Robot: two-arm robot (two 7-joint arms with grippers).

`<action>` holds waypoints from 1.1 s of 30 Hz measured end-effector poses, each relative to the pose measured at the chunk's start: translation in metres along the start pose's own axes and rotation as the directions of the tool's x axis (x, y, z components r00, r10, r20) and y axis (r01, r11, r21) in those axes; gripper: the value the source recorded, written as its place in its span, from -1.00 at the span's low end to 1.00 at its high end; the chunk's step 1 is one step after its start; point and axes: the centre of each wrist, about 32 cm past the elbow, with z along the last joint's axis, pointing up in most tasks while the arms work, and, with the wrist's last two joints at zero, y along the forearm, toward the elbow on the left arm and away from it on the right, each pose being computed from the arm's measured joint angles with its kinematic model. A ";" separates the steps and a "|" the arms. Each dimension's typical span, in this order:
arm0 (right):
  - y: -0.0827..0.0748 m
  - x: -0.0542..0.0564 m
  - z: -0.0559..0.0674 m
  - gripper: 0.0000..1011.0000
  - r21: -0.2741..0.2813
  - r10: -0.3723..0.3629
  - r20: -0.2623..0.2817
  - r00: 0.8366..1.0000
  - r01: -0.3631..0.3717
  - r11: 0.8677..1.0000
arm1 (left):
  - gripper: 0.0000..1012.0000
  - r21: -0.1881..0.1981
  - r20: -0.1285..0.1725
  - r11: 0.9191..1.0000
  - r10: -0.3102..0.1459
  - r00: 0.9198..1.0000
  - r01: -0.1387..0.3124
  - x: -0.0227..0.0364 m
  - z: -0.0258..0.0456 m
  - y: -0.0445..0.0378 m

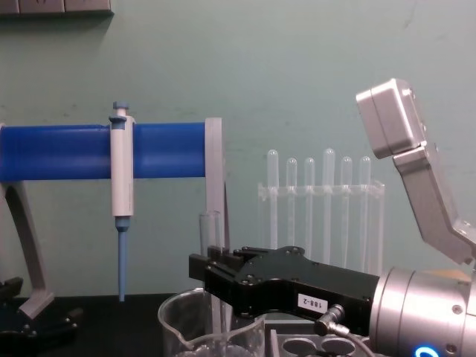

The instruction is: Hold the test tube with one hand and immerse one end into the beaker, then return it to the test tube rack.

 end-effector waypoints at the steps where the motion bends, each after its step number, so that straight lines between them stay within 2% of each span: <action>1: 0.000 0.000 0.000 -0.55 0.000 0.000 0.000 1.000 0.000 1.000 | 0.98 0.000 0.000 1.000 0.000 1.000 0.000 0.0000 0.0000 0.0000; 33: 0.000 0.000 0.000 -0.55 0.000 0.000 0.000 1.000 0.000 1.000 | 0.98 0.000 0.000 1.000 0.000 1.000 0.000 0.0000 0.0000 0.0000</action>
